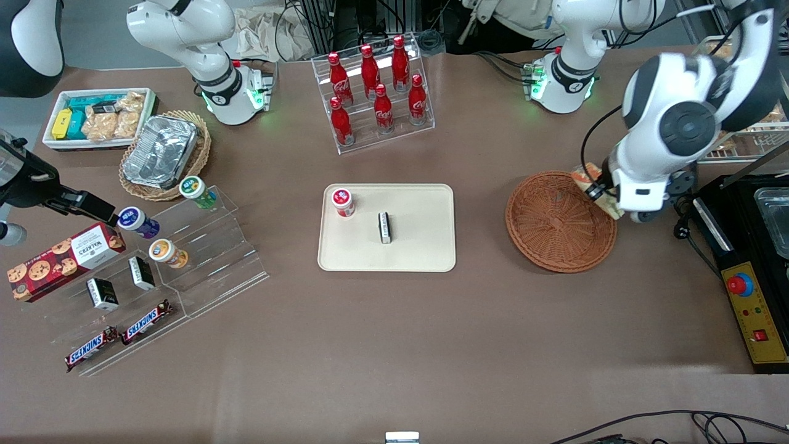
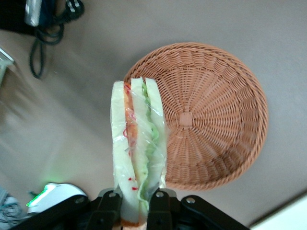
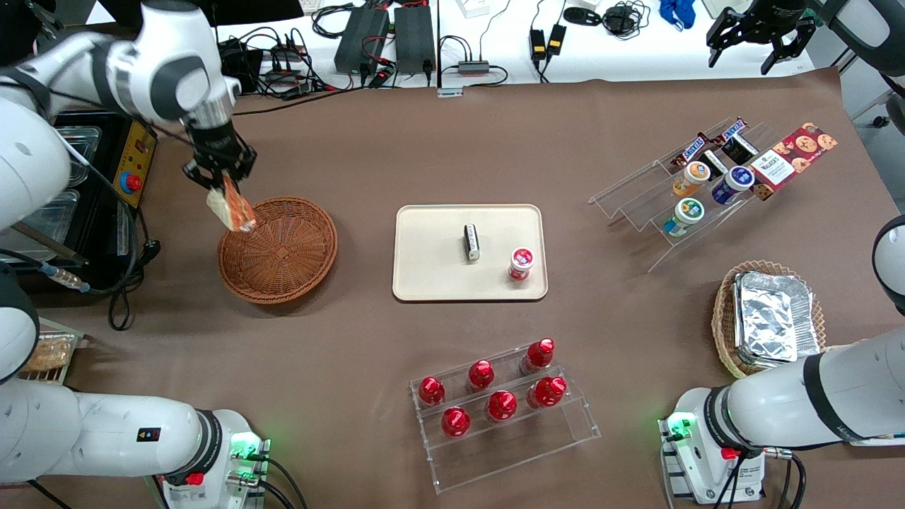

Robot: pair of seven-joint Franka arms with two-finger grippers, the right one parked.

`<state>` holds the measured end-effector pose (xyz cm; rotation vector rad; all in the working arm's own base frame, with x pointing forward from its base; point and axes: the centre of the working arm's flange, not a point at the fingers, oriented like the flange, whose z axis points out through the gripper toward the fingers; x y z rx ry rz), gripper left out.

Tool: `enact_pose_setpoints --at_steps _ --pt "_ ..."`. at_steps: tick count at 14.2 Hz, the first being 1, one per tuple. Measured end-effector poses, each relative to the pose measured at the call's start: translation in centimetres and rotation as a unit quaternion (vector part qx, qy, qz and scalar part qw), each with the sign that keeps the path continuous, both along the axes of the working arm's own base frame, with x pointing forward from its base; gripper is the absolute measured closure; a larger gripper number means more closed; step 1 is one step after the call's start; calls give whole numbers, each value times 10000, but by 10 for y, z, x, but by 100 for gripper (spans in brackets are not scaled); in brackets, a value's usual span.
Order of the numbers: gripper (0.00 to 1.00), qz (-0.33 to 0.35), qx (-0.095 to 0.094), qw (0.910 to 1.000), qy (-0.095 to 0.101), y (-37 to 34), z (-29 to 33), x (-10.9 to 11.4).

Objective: Place sandwich from basket to tray
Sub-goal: 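Close the left gripper on the sandwich and lift it upright, then carry the held sandwich with the left gripper over the white tray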

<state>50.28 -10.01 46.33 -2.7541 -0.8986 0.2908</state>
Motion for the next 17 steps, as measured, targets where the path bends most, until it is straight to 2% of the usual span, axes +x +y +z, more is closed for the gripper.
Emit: enact_pose_setpoints --at_steps 2,4,7,13,17 --pt "81 -271 -272 9993 44 0 48 5" --pt "81 -421 -421 9982 14 6 88 7" --pt "81 -634 -518 9966 -57 11 120 7" --pt "81 -1018 -631 9928 -46 7 123 7" --pt "81 -1400 -721 9875 1 -36 122 -3"
